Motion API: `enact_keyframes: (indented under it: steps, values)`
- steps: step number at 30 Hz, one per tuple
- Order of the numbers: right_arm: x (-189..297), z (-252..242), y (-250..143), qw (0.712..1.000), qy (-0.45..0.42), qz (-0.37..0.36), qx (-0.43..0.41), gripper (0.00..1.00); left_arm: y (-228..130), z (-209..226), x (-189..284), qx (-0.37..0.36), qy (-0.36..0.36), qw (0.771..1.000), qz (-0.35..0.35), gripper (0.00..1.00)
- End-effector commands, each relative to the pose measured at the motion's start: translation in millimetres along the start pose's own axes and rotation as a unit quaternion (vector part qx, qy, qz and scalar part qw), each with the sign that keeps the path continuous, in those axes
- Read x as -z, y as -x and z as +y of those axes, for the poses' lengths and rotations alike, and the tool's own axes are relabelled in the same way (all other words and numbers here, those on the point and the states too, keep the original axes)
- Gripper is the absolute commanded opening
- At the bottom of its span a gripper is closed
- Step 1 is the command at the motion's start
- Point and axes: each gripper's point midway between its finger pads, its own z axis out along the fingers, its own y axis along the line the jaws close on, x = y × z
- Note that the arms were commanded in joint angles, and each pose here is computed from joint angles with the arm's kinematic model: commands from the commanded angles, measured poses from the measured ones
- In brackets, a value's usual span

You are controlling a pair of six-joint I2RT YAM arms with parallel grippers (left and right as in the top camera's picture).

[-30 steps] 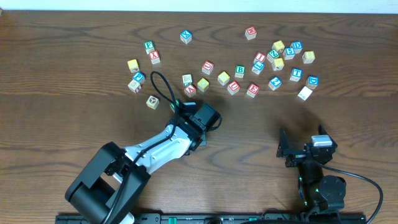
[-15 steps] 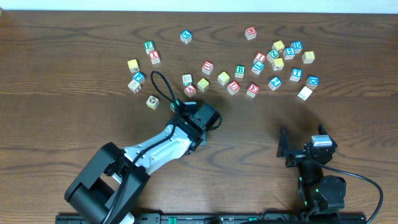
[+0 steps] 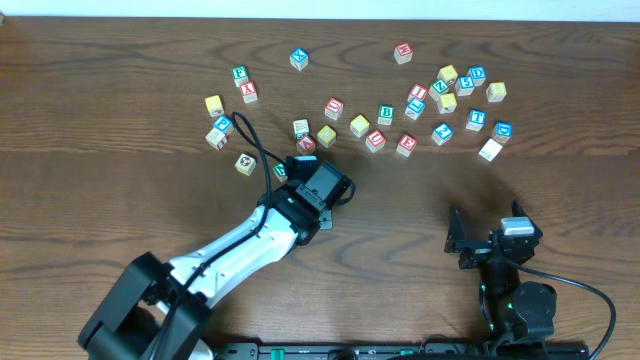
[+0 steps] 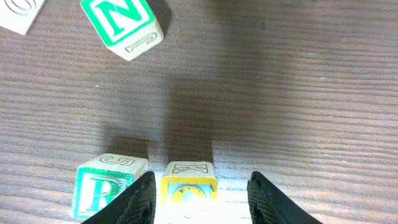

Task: Spell out ROBOT
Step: 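Open the left gripper and lift it back toward the left side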

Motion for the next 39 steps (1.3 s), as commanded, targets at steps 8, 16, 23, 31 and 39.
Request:
enact_keyframes:
  steps: [8,16,23,31,39]
  values:
    - [0.1,-0.5,-0.9,1.0,0.0,0.001,0.005,0.99,18.6,1.0,32.1,-0.028,-0.02,0.998,-0.046,0.5]
    - [0.1,-0.5,-0.9,1.0,0.0,0.001,0.005,0.99,30.2,1.5,61.5,-0.065,-0.041,0.994,-0.079,0.7]
    - [0.1,-0.5,-0.9,1.0,0.0,0.001,0.005,0.99,34.8,-1.0,83.0,-0.078,-0.066,0.99,-0.093,0.79]
    - [0.0,-0.5,-1.1,1.0,0.0,0.002,0.005,0.99,50.9,-8.2,103.3,-0.079,-0.079,0.988,-0.111,0.8]
    - [0.0,-0.5,-1.1,1.0,0.0,0.002,0.005,0.99,66.4,-16.0,121.0,-0.073,-0.095,0.985,-0.125,0.8]
